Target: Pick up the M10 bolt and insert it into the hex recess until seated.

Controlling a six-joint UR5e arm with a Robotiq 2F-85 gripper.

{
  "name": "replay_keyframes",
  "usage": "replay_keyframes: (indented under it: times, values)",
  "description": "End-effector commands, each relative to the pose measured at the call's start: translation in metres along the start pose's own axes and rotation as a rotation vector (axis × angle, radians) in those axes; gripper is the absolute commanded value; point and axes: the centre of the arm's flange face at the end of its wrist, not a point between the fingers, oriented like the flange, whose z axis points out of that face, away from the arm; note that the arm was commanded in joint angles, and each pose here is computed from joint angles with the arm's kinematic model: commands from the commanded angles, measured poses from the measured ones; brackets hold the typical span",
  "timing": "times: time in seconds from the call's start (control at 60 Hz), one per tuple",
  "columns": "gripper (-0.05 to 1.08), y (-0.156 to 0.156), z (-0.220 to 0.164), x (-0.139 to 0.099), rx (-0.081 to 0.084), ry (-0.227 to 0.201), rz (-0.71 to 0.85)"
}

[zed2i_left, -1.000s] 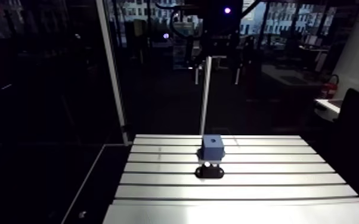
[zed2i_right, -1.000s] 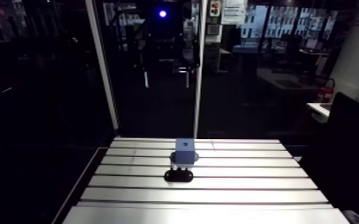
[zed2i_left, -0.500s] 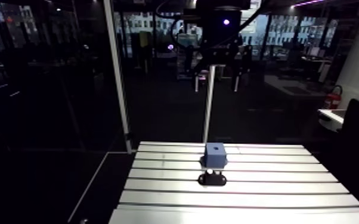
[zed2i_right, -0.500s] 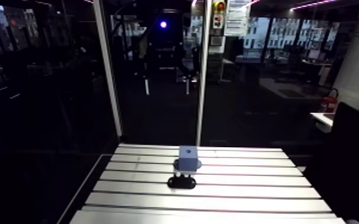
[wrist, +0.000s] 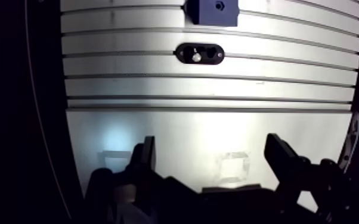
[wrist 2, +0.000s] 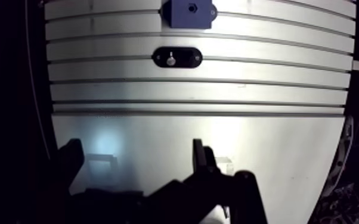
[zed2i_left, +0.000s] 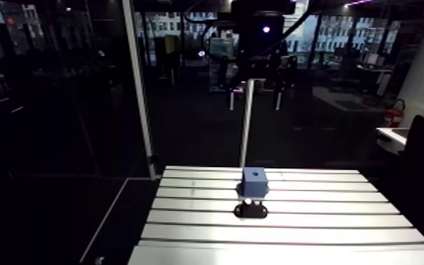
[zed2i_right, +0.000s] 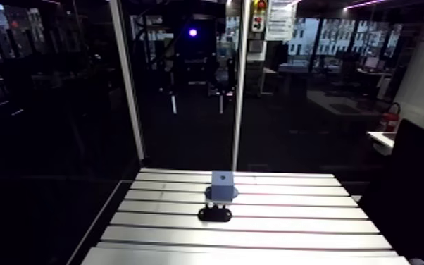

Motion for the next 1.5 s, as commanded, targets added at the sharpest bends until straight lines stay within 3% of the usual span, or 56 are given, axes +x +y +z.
replay_keyframes:
  times: [0.017, 0.3, 0.5, 0.7, 0.85, 1.033, 1.167, 1.333, 1.5]
  values:
    - [0.01, 0.0, 0.004, 0.003, -0.003, 0.01, -0.004]
    - [0.01, 0.0, 0.012, 0.002, -0.002, -0.005, -0.001]
    - [0.01, 0.001, 0.02, 0.006, -0.005, 0.055, 0.024]
    - [0.01, 0.004, 0.033, 0.008, -0.002, 0.063, 0.122]
    - [0.01, 0.005, 0.042, 0.01, 0.014, 0.087, 0.204]
    - [0.01, 0.009, 0.063, 0.008, 0.014, 0.078, 0.27]
    - [0.01, 0.021, 0.084, 0.01, 0.017, 0.113, 0.317]
    - [0.01, 0.022, 0.106, 0.007, 0.015, 0.126, 0.322]
    - [0.01, 0.021, 0.123, 0.005, 0.022, 0.174, 0.317]
